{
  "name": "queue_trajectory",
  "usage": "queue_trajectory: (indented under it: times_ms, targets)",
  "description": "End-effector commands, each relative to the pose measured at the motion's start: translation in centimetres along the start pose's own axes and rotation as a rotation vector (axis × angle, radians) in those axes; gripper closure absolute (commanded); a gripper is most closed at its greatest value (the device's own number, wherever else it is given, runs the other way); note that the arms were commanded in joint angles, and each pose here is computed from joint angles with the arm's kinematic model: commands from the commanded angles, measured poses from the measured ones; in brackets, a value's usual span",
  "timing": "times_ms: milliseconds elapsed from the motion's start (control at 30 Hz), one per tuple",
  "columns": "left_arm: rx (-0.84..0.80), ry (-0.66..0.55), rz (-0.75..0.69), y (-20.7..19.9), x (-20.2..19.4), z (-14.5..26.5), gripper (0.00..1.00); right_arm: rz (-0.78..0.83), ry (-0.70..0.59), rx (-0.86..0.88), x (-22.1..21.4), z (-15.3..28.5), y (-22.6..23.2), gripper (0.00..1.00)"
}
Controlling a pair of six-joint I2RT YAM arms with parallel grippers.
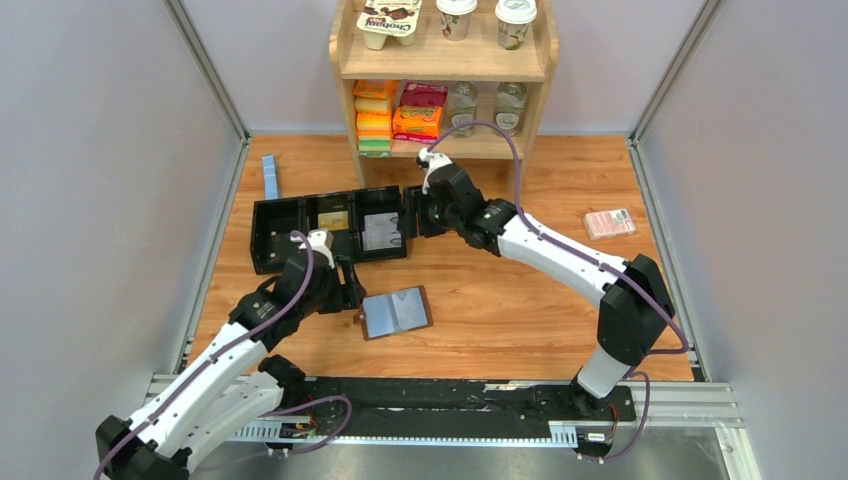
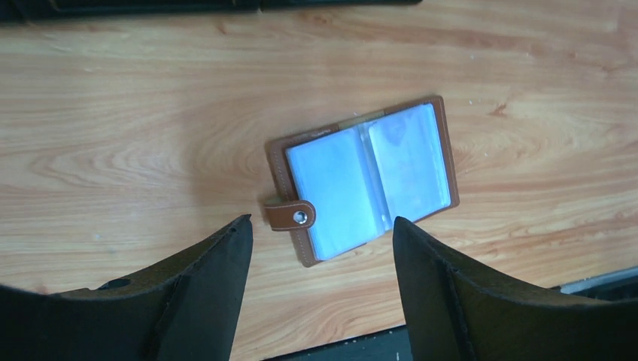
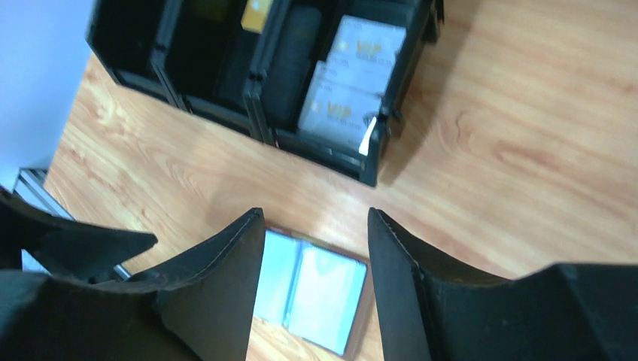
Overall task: Take the credit cards out of the card holder
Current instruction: Place the credit card in the storage box, then remove the credit card from the card holder.
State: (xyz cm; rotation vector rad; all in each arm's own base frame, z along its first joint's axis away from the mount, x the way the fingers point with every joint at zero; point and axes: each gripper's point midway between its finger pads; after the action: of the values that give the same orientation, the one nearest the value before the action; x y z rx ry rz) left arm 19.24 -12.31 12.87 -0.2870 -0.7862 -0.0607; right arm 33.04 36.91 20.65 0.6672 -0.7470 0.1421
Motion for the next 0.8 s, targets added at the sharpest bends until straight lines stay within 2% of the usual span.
queue_trajectory:
  times_ms: [0, 267, 500, 767]
  targets:
    - [-0.111, 0.038, 0.044, -2.4, -0.5, -0.8, 0.26, -0.028, 0.090, -0.012, -4.6, 0.6, -1.4, 0.46]
    - [-0.147, 0.139, 0.036, -3.3, -2.7, -2.9, 0.31, -0.074, 0.238, -0.061, -12.1, 0.4, -3.4, 0.60]
    - [-0.129, 0.200, 0.010, -3.3, -4.5, -5.0, 0.41, -0.067, 0.326, -0.065, -16.9, -1.2, -3.8, 0.65]
    - [-0.080, 0.304, 0.012, -2.6, -7.4, -6.6, 0.44, -0.040, 0.394, -0.113, -19.7, -2.6, -5.0, 0.65]
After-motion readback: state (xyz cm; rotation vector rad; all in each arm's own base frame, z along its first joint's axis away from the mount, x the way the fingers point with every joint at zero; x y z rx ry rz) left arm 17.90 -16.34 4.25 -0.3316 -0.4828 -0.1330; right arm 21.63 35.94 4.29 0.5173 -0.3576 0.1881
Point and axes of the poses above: each gripper's point midway between its finger pads, its own z axis back along the fingers, its own y axis along the line the jaws close on, x = y × z, and after that the axes turned 10 degrees about -z, right-handed
